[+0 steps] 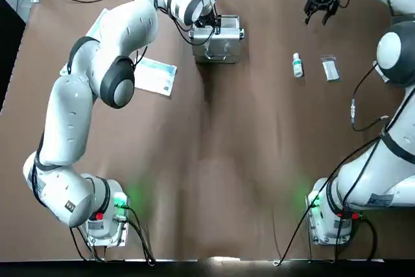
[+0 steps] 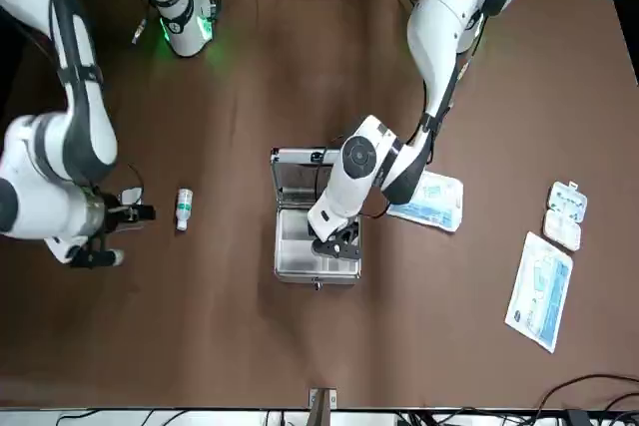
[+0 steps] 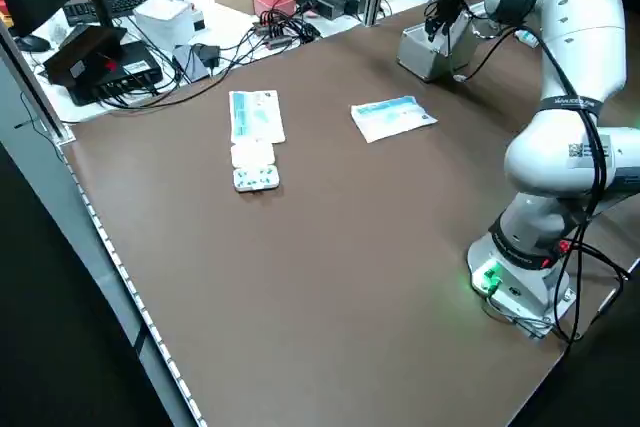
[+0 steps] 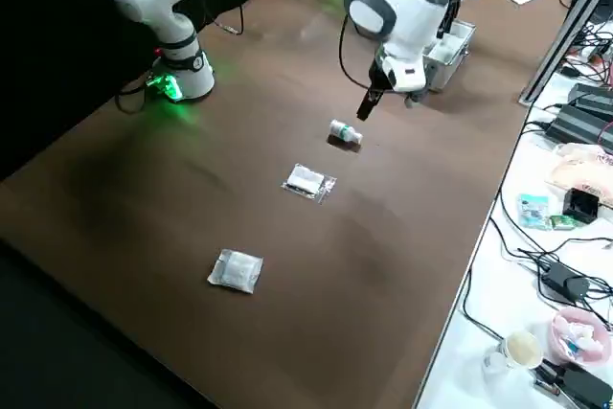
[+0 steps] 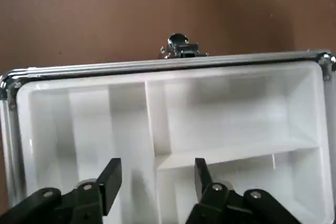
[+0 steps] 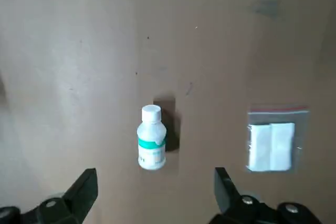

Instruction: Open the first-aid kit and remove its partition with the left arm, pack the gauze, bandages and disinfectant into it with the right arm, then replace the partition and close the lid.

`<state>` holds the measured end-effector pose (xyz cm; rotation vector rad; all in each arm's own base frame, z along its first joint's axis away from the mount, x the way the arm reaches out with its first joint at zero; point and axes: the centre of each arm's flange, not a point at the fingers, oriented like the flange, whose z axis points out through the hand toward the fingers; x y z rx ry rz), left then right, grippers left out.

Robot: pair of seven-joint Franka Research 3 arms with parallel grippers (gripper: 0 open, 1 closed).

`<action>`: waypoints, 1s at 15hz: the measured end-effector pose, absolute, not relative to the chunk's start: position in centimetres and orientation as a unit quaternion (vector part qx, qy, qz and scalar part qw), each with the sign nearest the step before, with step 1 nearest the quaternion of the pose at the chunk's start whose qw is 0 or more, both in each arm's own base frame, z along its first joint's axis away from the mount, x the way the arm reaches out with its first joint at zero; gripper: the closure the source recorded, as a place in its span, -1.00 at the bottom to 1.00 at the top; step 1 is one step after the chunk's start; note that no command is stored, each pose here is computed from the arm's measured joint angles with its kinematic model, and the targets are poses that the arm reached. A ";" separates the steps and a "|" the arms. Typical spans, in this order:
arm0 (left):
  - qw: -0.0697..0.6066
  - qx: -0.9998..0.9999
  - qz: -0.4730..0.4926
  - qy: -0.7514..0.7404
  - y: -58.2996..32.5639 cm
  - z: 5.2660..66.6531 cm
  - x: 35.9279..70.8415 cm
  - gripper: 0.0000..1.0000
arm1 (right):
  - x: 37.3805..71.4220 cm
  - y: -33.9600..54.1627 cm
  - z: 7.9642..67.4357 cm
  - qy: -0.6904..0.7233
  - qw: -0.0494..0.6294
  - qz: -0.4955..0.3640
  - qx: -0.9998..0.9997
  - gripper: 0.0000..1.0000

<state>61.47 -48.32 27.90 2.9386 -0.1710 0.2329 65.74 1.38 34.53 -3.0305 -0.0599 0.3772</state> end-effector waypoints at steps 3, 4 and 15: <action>0.086 0.990 0.070 -0.082 -48.3 28.0 61.3 -0.28 | 65.9 2.6 28.8 -0.024 0.045 0.148 -0.988 -0.96; 0.085 0.990 0.068 -0.085 -48.3 27.9 61.3 -0.28 | 65.8 2.8 26.9 -0.024 0.046 0.158 -0.986 -0.96; 0.078 0.990 0.060 -0.101 -48.4 27.5 60.9 0.36 | 63.5 3.7 17.7 -0.021 0.047 0.235 -0.971 -0.96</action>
